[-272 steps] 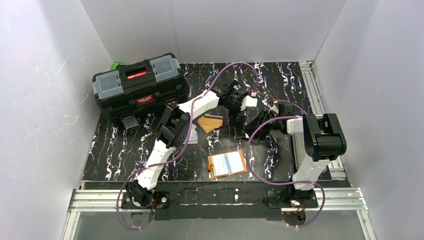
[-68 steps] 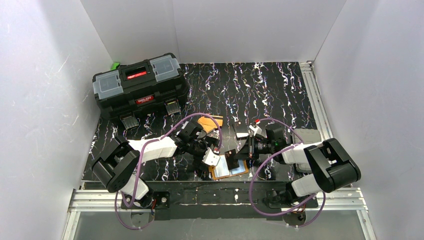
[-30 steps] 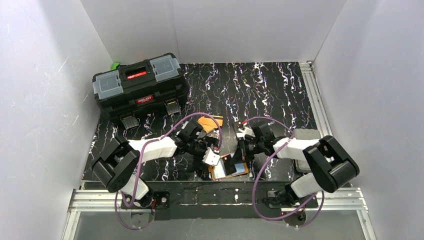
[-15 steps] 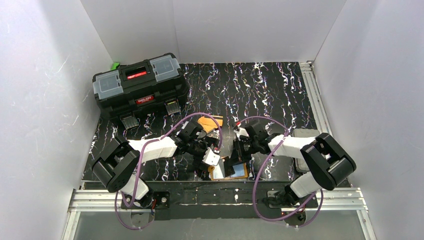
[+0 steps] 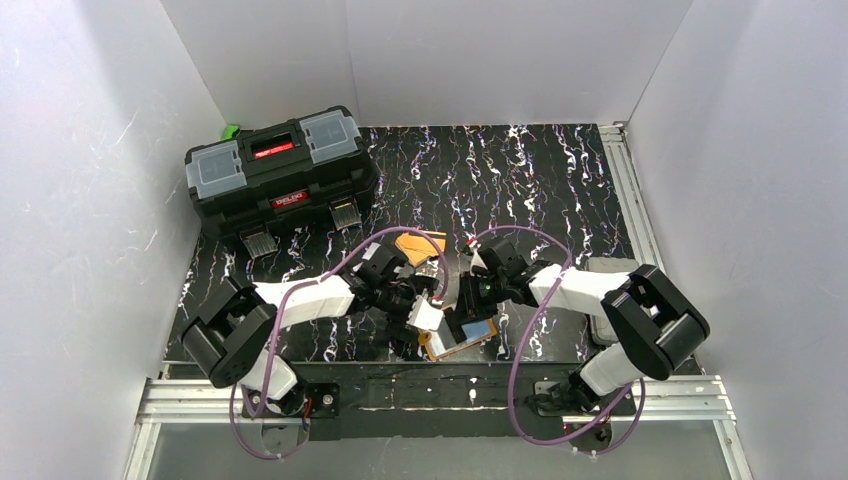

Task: Put the credit cards into the card holder
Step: Insert the credit card into the card holder.

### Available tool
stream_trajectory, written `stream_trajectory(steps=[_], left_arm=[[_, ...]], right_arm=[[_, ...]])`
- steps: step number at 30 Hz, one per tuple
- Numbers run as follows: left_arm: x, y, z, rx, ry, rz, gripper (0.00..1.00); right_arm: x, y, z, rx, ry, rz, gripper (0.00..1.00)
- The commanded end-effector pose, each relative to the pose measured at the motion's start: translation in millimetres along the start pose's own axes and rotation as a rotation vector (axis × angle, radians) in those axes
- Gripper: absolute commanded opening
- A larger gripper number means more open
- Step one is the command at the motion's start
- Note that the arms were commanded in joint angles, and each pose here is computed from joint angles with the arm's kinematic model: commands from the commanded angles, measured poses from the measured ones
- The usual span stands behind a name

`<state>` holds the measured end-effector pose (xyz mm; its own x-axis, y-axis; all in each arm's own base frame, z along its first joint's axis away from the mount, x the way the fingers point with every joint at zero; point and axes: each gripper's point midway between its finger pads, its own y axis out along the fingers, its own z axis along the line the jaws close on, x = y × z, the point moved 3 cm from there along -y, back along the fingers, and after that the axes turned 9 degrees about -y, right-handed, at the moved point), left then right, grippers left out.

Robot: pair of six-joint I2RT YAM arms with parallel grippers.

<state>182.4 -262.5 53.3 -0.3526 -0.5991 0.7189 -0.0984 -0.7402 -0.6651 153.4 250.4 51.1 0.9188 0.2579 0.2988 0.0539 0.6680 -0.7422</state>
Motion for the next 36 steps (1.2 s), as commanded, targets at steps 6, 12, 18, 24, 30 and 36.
stream_trajectory(steps=[6, 12, 18, 24, 30, 36], left_arm=[[1.0, -21.0, -11.3, 0.056, -0.177, 0.06, 0.88], [-3.2, -21.9, -4.9, 0.141, -0.221, 0.072, 0.89], [0.1, -20.9, -3.3, 0.178, -0.193, 0.028, 0.89], [4.3, -14.4, 2.9, 0.244, -0.133, -0.044, 0.89], [4.3, -11.4, 7.2, 0.311, -0.092, -0.106, 0.89], [4.0, -7.1, 15.2, 0.363, -0.096, -0.141, 0.88]], right_arm=[[8.2, -8.5, 2.9, -0.04, -0.038, -0.057, 0.37], [4.6, -6.7, 7.0, -0.008, -0.062, -0.015, 0.42], [-4.2, -10.8, 5.8, -0.055, -0.081, 0.028, 0.44], [-9.5, -8.0, 13.0, -0.127, -0.14, 0.058, 0.46], [-5.0, -8.0, 29.7, -0.125, -0.211, 0.052, 0.47], [-2.7, -7.5, 47.4, -0.054, -0.289, 0.037, 0.48]])
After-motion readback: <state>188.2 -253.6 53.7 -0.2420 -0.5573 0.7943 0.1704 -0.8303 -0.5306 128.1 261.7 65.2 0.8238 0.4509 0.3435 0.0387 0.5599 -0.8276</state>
